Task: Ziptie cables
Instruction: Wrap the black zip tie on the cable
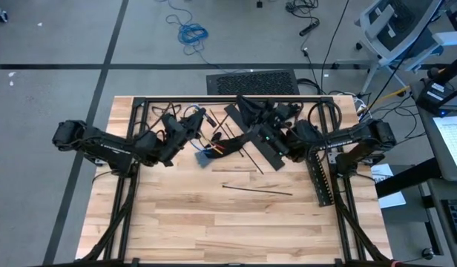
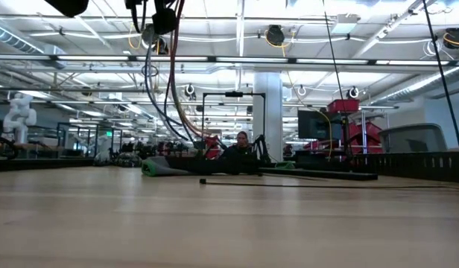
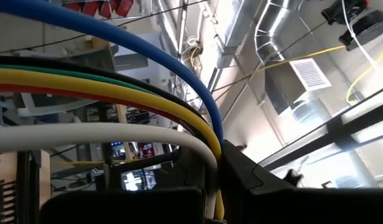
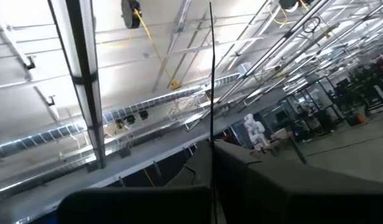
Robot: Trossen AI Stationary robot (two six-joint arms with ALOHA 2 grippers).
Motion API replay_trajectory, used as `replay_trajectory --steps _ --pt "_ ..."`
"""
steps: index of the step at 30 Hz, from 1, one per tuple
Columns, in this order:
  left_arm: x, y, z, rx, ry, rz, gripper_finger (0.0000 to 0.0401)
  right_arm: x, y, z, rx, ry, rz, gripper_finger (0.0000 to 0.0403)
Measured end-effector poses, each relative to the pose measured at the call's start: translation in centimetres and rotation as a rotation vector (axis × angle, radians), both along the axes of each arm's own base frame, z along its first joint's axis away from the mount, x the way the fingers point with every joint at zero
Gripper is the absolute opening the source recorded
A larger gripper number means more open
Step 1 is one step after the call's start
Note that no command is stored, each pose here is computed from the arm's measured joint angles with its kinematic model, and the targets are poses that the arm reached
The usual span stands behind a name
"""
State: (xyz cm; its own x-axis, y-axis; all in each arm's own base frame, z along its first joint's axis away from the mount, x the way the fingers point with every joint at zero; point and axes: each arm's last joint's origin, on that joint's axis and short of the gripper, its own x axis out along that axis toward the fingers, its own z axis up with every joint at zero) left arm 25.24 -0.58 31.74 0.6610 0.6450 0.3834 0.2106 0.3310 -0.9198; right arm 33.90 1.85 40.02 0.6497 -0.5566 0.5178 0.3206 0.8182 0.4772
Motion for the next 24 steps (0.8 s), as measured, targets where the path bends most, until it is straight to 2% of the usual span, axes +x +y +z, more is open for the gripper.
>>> replay_trajectory --steps 14,24 --pt "0.02 0.0 0.02 -0.029 -0.042 -0.017 0.0022 0.25 -0.36 0.04 -0.011 -0.001 -0.032 0.0" --pt "-0.26 0.18 0.43 0.004 -0.062 0.001 0.0022 0.21 -0.37 0.07 -0.016 0.006 -0.046 0.0"
